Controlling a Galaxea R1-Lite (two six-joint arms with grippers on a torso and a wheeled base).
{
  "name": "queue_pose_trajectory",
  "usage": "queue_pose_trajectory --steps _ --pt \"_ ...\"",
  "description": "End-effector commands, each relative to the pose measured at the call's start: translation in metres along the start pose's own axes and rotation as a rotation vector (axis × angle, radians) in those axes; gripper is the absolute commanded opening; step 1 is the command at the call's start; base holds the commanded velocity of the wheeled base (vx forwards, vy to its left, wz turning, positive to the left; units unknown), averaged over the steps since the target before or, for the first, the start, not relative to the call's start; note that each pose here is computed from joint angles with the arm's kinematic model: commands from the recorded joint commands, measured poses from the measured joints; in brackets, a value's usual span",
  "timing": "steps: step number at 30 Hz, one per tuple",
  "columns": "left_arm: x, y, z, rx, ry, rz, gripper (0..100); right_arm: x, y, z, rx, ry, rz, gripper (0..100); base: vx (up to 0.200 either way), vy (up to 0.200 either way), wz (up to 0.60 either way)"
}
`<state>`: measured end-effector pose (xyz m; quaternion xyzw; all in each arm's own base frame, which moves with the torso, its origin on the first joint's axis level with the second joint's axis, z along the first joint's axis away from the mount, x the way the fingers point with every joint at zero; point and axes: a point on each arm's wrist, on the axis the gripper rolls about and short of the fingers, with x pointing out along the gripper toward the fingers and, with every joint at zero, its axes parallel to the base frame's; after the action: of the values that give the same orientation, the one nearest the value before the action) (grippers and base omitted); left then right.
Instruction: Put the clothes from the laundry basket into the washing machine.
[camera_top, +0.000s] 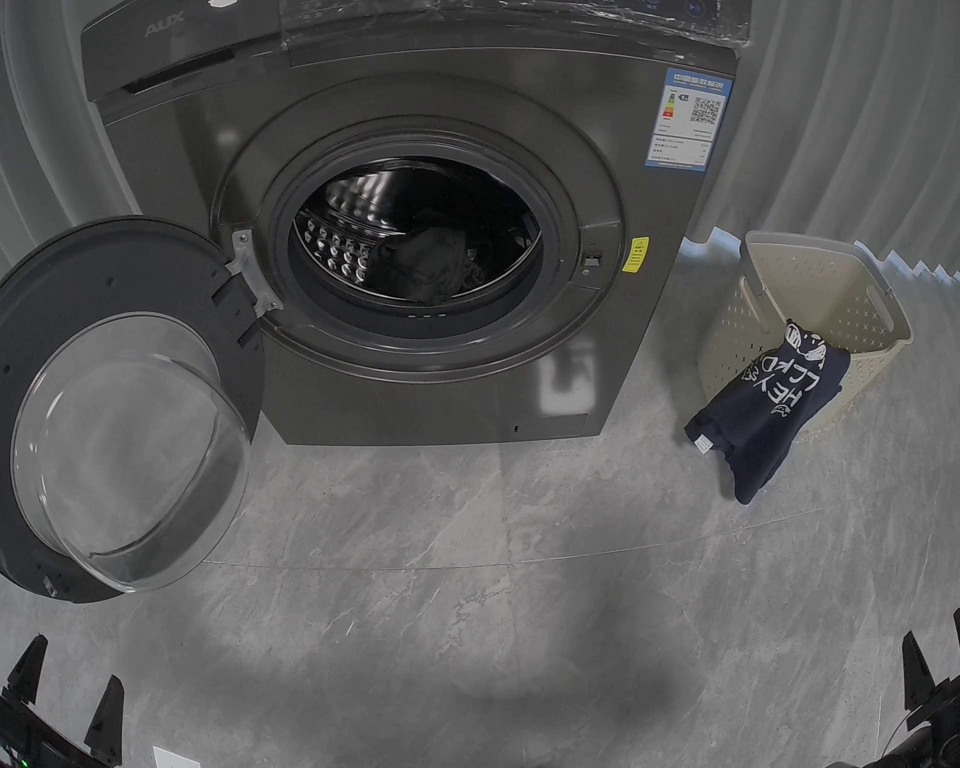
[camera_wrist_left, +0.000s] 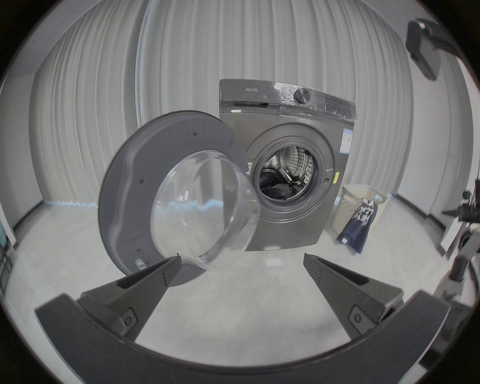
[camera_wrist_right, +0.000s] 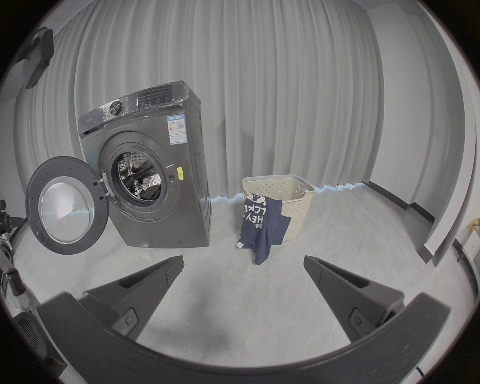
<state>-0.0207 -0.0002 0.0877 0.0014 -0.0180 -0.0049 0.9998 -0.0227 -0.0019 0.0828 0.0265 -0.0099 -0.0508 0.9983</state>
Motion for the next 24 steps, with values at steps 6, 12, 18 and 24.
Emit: queue_pose_trajectory --steps 6,12,18,24 --pt "-0.0015 -0.0018 -0.0061 -0.11 0.004 -0.062 100 -0.0005 0.0002 -0.0044 -0.012 -0.004 0.015 100 0.0 -0.2 0.0" --pt "-0.0014 0.0005 -0.0101 0.007 0.033 0.04 100 -0.0005 0.0004 -0.0044 -0.014 -0.003 0.019 100 0.0 -0.2 0.0" --pt "-0.0018 0.0008 -0.0119 -0.016 0.046 0.045 100 -0.0006 0.0002 -0.0044 -0.013 -0.005 0.026 100 0.0 -0.2 0.0" --pt "-0.0018 0.0008 -0.0119 -0.018 0.046 0.044 100 -0.0006 0.0003 -0.0044 -0.014 -0.005 0.026 100 0.0 -0.2 0.0"
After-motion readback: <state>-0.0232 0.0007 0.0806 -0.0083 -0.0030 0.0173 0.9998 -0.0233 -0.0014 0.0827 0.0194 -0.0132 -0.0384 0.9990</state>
